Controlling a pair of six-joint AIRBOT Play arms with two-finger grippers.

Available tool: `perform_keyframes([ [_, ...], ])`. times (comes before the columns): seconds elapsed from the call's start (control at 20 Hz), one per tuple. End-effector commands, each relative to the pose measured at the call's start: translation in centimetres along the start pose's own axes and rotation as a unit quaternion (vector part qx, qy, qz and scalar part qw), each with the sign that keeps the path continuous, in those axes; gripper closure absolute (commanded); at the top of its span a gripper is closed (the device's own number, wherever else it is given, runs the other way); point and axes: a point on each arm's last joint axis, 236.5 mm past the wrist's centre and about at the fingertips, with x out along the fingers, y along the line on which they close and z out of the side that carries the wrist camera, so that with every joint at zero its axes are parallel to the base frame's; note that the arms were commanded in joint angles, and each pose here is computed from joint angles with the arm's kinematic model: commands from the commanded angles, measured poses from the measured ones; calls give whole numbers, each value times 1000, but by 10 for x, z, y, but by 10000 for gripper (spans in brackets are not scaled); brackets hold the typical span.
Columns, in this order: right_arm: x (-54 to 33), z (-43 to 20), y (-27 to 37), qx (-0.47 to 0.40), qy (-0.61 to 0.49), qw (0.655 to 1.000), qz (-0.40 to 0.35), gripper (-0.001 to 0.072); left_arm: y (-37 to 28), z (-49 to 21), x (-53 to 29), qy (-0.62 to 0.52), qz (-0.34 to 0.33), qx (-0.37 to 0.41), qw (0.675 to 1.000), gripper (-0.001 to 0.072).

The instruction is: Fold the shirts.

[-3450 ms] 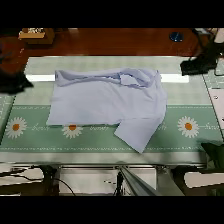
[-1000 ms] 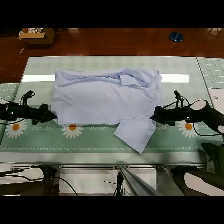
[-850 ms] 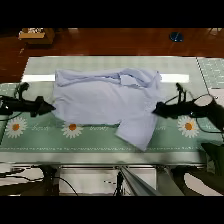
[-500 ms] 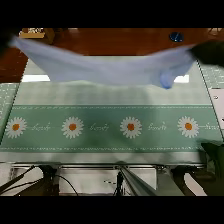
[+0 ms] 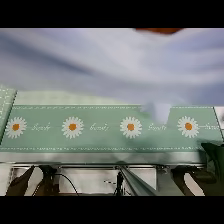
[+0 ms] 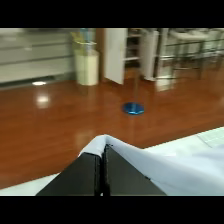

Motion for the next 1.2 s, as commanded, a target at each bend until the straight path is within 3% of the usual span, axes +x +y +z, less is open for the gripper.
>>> perform_keyframes([
  [0.0, -48, -19, -1, 2, 33, 999, -26, 685, -10, -29, -53, 41, 117, 20, 992, 684],
  [0.25, -112, -80, -25, 19, 128, 986, -105, 686, -37, -71, -80, 106, 92, -19, 990, 684],
  [0.4, -102, -84, -37, 2, 150, 981, -121, 686, -16, -90, -65, 148, 85, -48, 984, 684],
  [0.6, -18, -131, -52, -15, 285, 954, -97, 686, 35, -171, -20, 277, 50, -105, 954, 684],
  [0.85, 125, -235, -95, -35, 451, 889, -71, 686, 91, -300, 37, 404, 23, -281, 870, 684],
  [1.0, 205, -281, -106, -45, 469, 881, -49, 686, 124, -332, 73, 424, 15, -319, 847, 684],
  [1.15, 262, -310, -101, -23, 452, 891, -17, 686, 151, -339, 131, 389, 12, -339, 857, 684],
])
